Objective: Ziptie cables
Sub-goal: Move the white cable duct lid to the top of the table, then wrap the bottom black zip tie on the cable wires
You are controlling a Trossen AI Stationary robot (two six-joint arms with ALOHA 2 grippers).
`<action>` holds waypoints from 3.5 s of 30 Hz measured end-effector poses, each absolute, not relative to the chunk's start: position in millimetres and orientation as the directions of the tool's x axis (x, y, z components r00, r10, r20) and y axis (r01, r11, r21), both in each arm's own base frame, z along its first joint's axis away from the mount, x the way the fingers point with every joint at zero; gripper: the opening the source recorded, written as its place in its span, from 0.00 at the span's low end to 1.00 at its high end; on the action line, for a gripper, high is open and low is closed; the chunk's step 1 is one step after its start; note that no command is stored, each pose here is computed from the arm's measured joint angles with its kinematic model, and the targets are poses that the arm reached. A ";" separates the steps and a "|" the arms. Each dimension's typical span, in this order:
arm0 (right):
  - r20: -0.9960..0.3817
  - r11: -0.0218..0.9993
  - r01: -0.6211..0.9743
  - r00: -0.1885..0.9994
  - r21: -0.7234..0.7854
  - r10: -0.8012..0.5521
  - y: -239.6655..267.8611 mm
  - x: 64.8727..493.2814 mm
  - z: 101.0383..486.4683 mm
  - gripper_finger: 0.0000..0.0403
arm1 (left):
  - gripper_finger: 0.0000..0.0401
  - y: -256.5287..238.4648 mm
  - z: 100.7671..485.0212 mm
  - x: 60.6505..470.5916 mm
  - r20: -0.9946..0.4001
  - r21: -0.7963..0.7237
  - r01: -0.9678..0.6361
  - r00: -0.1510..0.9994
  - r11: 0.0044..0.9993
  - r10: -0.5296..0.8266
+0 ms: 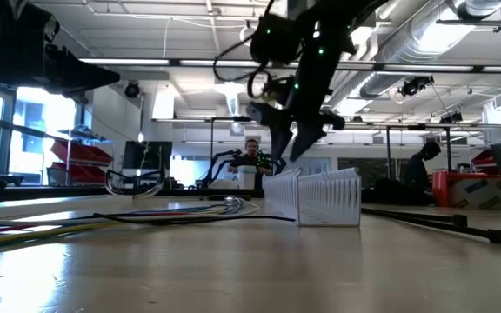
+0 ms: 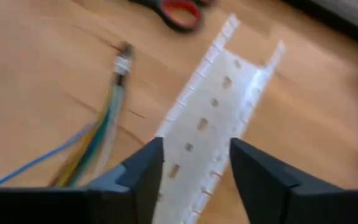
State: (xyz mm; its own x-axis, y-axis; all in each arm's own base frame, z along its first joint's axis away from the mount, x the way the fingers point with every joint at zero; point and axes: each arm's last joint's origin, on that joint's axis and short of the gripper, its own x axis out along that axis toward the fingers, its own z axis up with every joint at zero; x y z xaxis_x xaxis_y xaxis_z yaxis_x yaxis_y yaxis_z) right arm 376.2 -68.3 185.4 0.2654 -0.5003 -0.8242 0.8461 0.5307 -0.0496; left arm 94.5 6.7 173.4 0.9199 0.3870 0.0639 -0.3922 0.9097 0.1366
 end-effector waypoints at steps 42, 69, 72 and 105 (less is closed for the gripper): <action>-0.956 0.306 0.933 0.245 0.188 -0.160 20.1 255.2 290.2 0.00 | 0.00 6.7 173.8 94.5 0.068 0.133 -0.393 0.919 0.910 0.388; -0.800 0.742 0.659 0.507 0.120 -0.321 -158.8 320.3 246.3 0.00 | 0.00 6.8 179.9 93.8 0.126 0.149 -0.404 0.913 0.903 0.388; -0.825 0.776 0.628 0.466 0.055 -0.319 -184.2 329.7 232.1 0.00 | 0.00 6.8 179.9 93.8 0.126 0.155 -0.405 0.913 0.901 0.388; -0.831 0.759 0.555 0.201 -0.340 -0.520 -214.4 366.4 231.7 0.53 | 0.00 7.2 175.8 94.7 0.085 0.028 -0.408 0.911 0.913 0.405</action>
